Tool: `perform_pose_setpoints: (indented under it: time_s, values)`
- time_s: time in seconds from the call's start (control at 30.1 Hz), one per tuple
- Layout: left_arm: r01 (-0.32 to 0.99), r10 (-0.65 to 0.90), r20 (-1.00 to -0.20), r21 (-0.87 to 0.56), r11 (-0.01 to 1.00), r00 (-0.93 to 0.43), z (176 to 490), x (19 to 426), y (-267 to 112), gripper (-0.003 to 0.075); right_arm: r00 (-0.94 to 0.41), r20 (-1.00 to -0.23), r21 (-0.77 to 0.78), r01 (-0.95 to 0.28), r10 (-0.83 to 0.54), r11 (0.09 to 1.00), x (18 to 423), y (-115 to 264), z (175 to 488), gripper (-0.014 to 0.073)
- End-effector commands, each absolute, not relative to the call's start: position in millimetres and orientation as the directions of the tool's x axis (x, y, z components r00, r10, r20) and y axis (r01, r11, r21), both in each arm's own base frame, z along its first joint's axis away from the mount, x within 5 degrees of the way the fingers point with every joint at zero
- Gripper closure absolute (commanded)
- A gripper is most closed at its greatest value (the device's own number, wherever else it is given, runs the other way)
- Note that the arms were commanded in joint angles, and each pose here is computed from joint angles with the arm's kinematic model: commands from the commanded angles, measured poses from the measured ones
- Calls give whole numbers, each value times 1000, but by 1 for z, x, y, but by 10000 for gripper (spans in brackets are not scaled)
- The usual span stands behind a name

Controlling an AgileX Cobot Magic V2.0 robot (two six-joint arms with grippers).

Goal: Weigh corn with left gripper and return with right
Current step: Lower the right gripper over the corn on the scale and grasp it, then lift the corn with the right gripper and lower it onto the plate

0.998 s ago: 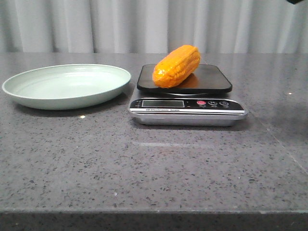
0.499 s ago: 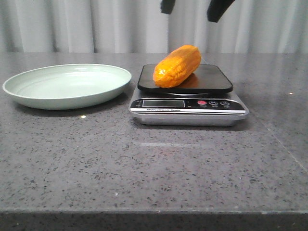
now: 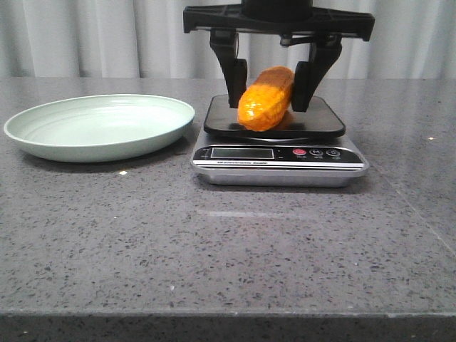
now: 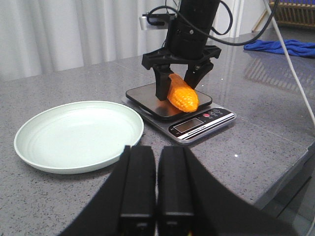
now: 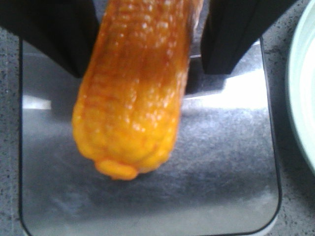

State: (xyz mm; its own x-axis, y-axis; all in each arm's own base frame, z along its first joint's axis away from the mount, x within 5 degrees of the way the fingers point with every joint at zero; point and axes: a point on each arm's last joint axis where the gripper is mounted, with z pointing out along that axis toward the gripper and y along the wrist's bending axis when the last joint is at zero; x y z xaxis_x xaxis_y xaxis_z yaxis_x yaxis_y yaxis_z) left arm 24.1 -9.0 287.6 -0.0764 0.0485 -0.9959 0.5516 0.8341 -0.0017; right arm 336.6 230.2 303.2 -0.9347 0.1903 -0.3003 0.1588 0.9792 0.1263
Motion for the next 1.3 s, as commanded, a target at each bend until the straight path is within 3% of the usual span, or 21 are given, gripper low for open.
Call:
perform_pose_setpoints:
  time_s: [0.0, 0.1, 0.17, 0.4, 0.53, 0.7, 0.96, 1.06, 1.26]
  values:
    - [566, -5, -1000, -7, 825, -6, 302, 23, -10, 594, -910, -358, 172, 156, 209, 973, 333, 224, 331, 210]
    - [566, -5, -1000, -7, 825, -6, 302, 23, -10, 594, -908, -365, 177, 152, 208, 972, 335, 225, 330, 407]
    - [566, -5, -1000, -7, 825, -6, 302, 23, -10, 594, -902, -386, 195, 125, 193, 973, 335, 228, 335, 456]
    - [566, -5, -1000, -7, 825, -6, 302, 23, -10, 594, -854, -514, 286, -81, 82, 955, 329, 256, 369, 453]
    - [566, -5, -1000, -7, 825, -6, 302, 23, -10, 594, -839, -540, 329, -134, 70, 935, 326, 275, 377, 453]
    - [566, -5, -1000, -7, 825, -6, 302, 23, -10, 594, -828, -560, 310, -221, -10, 925, 327, 302, 371, 453]
    - [566, -5, -1000, -7, 825, -6, 302, 23, -10, 594, -841, -539, 297, -238, -44, 925, 341, 332, 344, 452]
    - [566, -5, -1000, -7, 825, -6, 302, 23, -10, 594, -845, -532, 289, -244, -57, 926, 345, 337, 336, 393]
    - [566, -5, -1000, -7, 825, -6, 302, 23, -10, 594, -846, -526, 286, -275, -89, 918, 347, 341, 332, 64]
